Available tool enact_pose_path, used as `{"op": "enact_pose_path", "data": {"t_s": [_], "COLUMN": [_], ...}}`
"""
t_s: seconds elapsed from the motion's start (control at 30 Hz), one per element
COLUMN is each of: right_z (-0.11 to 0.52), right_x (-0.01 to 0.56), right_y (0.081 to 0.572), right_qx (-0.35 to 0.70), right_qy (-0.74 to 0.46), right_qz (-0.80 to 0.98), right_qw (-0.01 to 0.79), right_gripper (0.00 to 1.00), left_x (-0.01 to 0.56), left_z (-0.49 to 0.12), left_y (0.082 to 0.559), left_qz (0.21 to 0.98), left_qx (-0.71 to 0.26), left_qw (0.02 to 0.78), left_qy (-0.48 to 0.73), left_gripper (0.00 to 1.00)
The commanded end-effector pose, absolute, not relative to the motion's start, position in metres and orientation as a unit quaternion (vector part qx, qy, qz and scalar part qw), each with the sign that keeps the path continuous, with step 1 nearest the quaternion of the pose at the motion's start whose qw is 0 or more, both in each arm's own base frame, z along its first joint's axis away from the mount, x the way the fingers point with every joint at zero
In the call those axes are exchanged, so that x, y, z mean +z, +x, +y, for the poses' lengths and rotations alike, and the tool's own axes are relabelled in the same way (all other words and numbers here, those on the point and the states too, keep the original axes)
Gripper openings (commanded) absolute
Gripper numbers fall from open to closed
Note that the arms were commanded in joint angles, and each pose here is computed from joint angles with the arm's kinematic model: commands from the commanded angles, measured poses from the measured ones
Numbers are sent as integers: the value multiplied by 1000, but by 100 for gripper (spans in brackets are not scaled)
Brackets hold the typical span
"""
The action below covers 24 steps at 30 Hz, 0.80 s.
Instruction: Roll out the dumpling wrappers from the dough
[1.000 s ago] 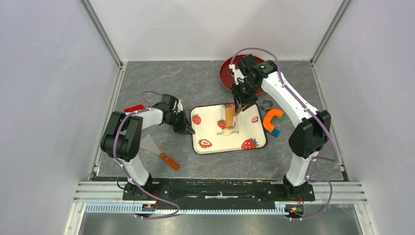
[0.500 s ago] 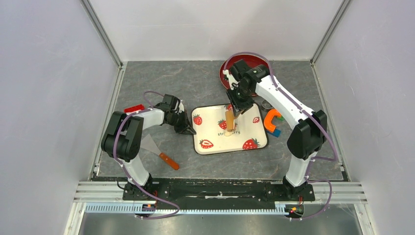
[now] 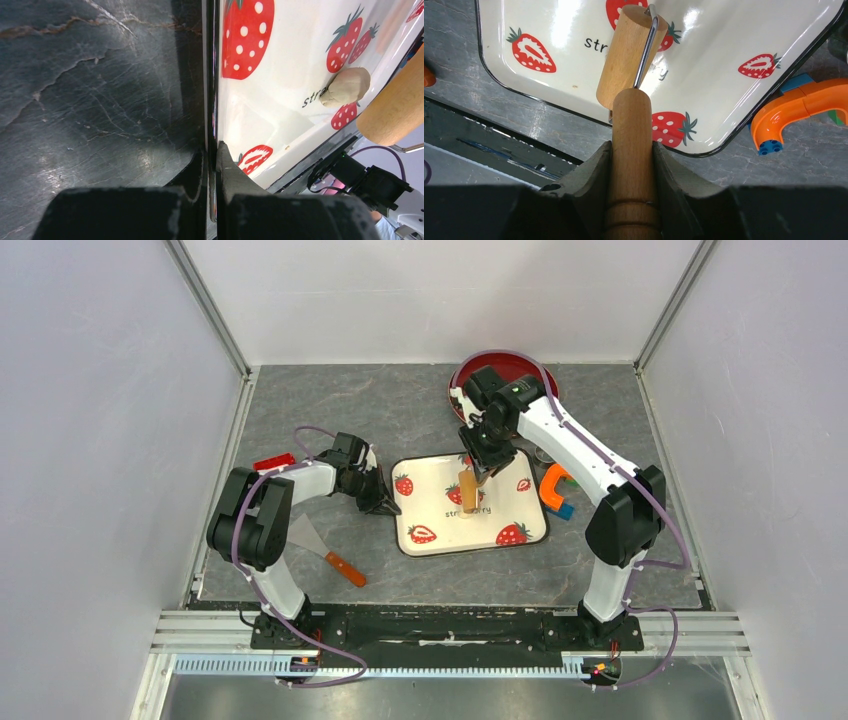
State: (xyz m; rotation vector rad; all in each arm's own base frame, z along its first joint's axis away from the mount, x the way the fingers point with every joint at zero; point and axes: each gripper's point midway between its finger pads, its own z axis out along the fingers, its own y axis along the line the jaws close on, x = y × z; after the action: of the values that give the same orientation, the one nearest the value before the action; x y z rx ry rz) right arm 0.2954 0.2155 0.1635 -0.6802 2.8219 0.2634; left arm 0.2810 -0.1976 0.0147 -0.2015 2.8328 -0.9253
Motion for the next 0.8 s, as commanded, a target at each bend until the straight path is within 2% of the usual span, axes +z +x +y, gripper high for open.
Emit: {"op": "enact_pose_path", "data": {"t_s": [0.0,0.77], "right_z": [215,208], "right_x": [173,142], "right_y": [295,285], "right_qx": [86,47], "right_qy": [-228,-237], "right_qz": [962,967], "right_qw": [122,82], "right_gripper": [0,0], "left_x": [-17,-19], "left_z": [-180,-180], "left_y": [258,260], "left_qz": [969,970], "left_qx": [-231,-226], "left_qw": [46,47], "left_qy": [-73,-72], "left_gripper": [2,2]}}
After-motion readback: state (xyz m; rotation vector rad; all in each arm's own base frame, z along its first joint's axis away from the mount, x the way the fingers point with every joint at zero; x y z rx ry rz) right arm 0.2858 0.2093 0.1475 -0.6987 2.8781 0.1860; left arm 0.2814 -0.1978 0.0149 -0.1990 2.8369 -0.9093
